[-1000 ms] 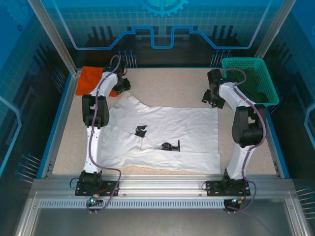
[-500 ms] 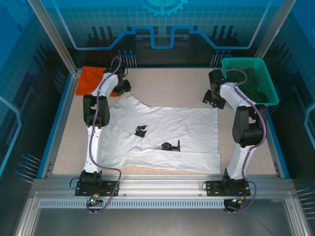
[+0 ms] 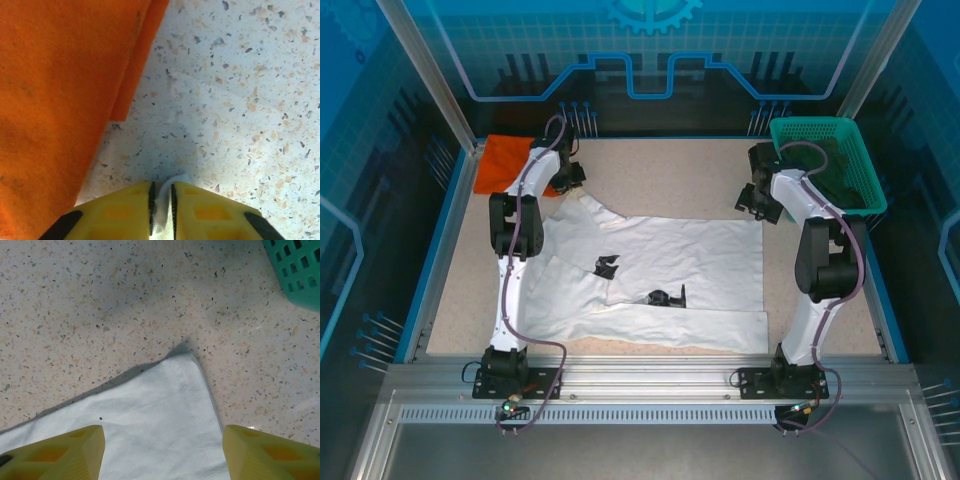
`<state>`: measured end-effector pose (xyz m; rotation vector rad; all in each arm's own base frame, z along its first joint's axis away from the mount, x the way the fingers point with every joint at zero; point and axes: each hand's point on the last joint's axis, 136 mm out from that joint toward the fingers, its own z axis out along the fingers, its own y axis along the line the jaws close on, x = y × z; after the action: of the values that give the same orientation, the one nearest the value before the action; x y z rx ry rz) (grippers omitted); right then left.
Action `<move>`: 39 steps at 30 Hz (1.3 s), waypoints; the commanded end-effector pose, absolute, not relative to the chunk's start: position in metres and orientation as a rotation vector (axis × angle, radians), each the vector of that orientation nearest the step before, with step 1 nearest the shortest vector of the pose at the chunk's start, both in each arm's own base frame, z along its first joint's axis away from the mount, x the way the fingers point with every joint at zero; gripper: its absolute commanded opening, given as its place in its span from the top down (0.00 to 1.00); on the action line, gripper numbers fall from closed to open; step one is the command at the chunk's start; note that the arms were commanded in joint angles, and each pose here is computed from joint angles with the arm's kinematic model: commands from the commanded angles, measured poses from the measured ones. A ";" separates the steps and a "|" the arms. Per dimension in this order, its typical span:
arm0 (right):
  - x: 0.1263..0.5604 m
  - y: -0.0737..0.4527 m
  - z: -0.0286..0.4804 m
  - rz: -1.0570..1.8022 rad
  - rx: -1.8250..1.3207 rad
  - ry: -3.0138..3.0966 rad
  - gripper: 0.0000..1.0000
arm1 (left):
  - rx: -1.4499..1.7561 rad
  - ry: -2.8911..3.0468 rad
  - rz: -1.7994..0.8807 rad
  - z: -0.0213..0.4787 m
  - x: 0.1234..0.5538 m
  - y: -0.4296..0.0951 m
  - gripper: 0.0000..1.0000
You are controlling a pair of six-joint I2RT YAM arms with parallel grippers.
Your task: Fold and stack the t-shirts
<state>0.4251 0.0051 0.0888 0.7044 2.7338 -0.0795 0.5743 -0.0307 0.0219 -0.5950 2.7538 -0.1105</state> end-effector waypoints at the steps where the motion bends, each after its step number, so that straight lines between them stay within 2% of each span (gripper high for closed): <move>1: 0.420 -0.001 0.100 -0.068 0.733 2.720 0.35 | -0.595 2.767 -0.095 0.018 0.574 -0.029 0.82; 13: 0.427 -0.003 0.097 -0.077 0.723 2.734 0.35 | -0.587 2.692 -0.125 0.056 0.582 -0.030 0.85; 21: 0.435 -0.017 0.082 -0.217 0.682 2.776 0.36 | -0.573 2.662 -0.141 0.078 0.580 -0.035 1.00; 29: 0.446 -0.027 0.066 -0.275 0.673 2.792 0.38 | -0.542 2.637 -0.170 0.103 0.573 -0.053 1.00; 39: 0.442 -0.027 0.043 -0.286 0.769 2.820 0.44 | -0.602 2.597 -0.282 0.129 0.534 -0.072 1.00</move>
<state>0.4488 -0.0178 0.0486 0.6916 2.8089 -0.2529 0.5386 -0.0659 0.1006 -0.5671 2.6635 -0.2005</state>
